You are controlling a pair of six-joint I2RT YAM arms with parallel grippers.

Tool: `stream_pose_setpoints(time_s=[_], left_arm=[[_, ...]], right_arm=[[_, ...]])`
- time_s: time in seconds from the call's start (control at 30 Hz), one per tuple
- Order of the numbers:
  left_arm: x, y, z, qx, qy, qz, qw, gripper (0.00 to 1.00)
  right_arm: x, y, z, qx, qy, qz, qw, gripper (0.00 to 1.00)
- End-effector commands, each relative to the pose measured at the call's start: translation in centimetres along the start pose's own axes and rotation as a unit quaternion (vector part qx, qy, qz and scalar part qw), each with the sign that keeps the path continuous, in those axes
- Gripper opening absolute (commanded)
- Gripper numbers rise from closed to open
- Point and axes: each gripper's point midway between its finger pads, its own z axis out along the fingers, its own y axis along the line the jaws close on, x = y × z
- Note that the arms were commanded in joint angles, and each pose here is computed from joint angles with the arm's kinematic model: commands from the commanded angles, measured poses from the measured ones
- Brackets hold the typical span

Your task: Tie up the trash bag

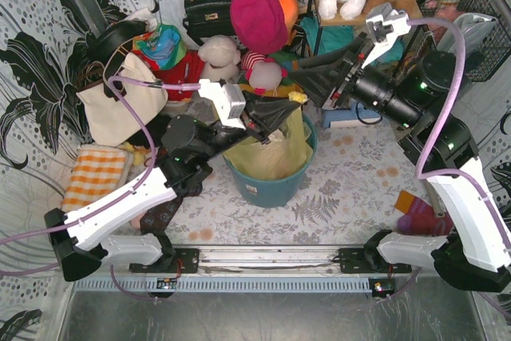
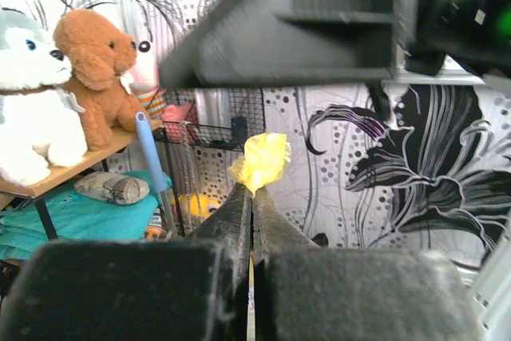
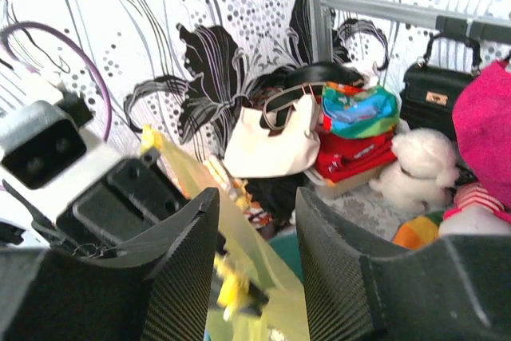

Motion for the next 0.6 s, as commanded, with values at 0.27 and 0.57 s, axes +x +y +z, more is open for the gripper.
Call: stream_pose_setpoints(time_s=[0.27,0.57], left_arm=[[-0.5,-4.3,-2.6,0.108,-0.004,-0.010,0.994,0.00],[-0.6,-5.1,-3.1,0.127,-0.001,-0.021,0.992,0.00]], right_arm=[[0.1,5.0,4.9,-0.145,0.052,0.044,0.987,0.64],[3.7,7.7,9.2,-0.166,0.121,0.043,0.978,0.68]])
